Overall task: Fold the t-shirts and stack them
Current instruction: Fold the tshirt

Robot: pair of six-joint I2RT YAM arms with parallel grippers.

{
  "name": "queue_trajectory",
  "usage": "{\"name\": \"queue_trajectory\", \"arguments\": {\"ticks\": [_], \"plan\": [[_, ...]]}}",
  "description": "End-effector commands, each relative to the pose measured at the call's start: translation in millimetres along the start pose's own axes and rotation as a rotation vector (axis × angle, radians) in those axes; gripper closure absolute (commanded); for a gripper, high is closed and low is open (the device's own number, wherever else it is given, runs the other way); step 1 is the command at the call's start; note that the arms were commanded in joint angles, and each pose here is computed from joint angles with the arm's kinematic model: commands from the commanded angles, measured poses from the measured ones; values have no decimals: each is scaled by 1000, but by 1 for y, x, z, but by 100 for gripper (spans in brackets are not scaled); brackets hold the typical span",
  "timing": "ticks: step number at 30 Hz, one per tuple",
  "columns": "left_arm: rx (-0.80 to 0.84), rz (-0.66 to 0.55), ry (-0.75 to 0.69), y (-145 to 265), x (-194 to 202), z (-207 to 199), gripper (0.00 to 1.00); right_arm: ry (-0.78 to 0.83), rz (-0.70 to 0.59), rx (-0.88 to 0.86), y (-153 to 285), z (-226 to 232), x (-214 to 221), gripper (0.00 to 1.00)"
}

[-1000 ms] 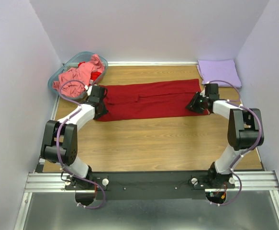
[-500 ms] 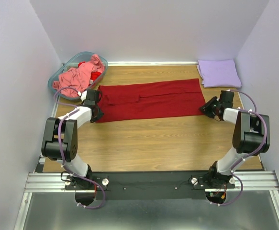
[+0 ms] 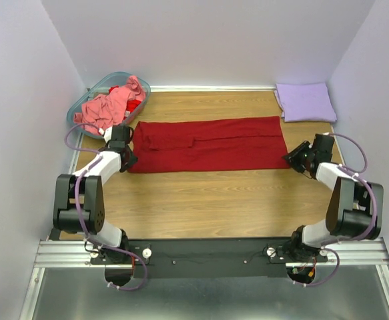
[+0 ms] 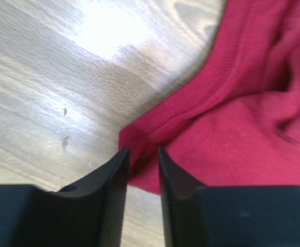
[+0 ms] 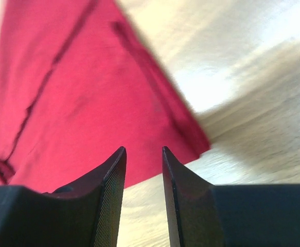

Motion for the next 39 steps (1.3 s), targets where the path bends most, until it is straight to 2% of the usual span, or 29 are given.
{"name": "queue_trajectory", "arguments": {"ticks": [1,4,7,9,14,20,27,29,33,39], "plan": [[48,-95,-36,27,-18,-13,54,141,-9,-86,19,29,-7,57],[99,-141,-66,50,-19,-34,50,279,2,-134,19,56,-9,57],[141,-186,-106,70,-16,-61,50,441,83,-209,8,96,12,57],[174,-188,-149,76,-8,-84,51,496,93,-225,4,111,18,57],[200,-135,-227,61,7,-122,54,662,116,-271,-8,151,28,56],[102,-27,-337,5,40,-138,54,716,230,-204,-35,149,46,56],[50,1,-389,-30,53,-141,54,704,386,-89,-44,114,80,56],[56,29,-413,-41,59,-144,54,703,487,-38,-41,92,103,56],[57,39,-448,-49,62,-147,54,710,561,-21,-32,85,119,56],[99,45,-545,-56,56,-164,53,762,749,-24,17,81,172,56]]}}
Point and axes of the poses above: each gripper's point midway between its finger pads, its own y axis back along the fingers, its own z axis along the line the jaws close on, x = y × z, the point moved 8 cm from there along y, back along the fingers, and after that the axes turned 11 degrees about y, right-handed, at the moved point
